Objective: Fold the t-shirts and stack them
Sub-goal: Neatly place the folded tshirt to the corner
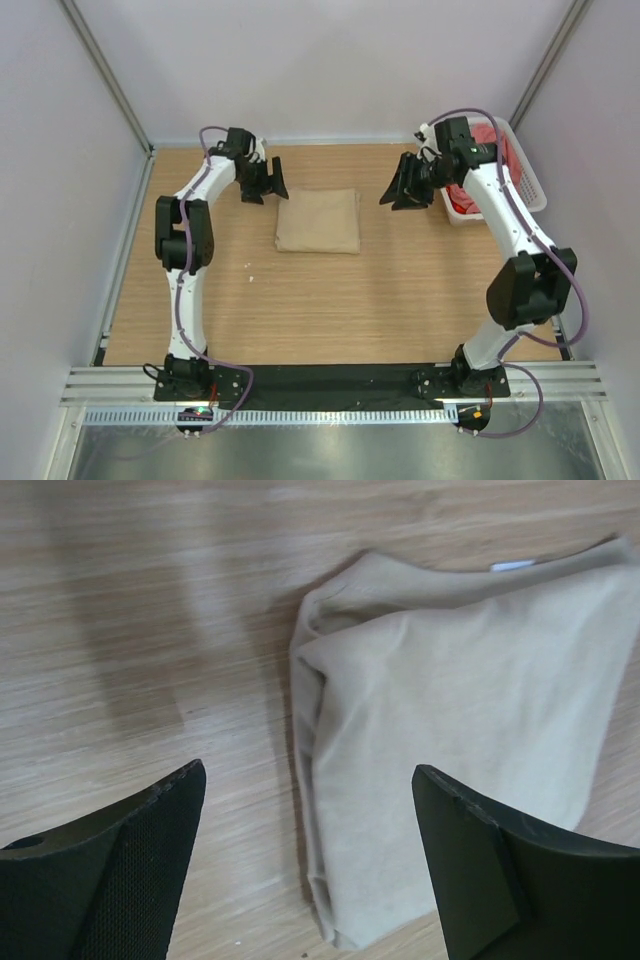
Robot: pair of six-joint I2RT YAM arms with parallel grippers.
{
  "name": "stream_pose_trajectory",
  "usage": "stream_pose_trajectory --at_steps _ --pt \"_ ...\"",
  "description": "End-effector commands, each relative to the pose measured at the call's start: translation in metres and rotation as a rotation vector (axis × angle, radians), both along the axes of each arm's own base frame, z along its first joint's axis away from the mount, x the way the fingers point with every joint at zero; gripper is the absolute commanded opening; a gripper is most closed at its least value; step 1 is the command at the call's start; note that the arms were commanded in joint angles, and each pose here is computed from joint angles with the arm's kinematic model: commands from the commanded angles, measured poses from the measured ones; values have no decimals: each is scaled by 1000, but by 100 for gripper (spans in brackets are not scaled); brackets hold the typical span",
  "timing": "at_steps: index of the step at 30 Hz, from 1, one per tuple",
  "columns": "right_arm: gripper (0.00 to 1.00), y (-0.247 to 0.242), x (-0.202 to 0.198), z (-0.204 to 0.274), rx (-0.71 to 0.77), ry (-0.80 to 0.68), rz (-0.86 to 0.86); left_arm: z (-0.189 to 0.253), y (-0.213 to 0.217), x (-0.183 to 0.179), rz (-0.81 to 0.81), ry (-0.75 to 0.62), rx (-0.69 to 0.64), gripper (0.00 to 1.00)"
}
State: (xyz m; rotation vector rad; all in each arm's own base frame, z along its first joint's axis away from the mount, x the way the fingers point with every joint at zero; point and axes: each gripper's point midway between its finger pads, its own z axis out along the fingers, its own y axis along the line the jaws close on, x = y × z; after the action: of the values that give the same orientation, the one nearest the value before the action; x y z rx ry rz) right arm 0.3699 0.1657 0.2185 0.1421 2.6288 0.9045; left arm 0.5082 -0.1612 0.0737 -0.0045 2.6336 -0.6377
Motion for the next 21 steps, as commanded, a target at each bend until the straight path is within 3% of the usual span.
stream_pose_trajectory --at_steps 1,8,15,21 --pt "46 -6 -28 -11 -18 22 14 -7 -6 4 -45 -43 -7 84" --pt "46 -9 -66 -29 -3 63 19 -35 -30 0 -40 -38 59 75" --pt "45 -7 -73 -30 13 57 40 -74 -40 -10 16 57 95 67" --pt "45 -2 -77 -27 54 57 42 -88 -37 -11 71 90 120 53"
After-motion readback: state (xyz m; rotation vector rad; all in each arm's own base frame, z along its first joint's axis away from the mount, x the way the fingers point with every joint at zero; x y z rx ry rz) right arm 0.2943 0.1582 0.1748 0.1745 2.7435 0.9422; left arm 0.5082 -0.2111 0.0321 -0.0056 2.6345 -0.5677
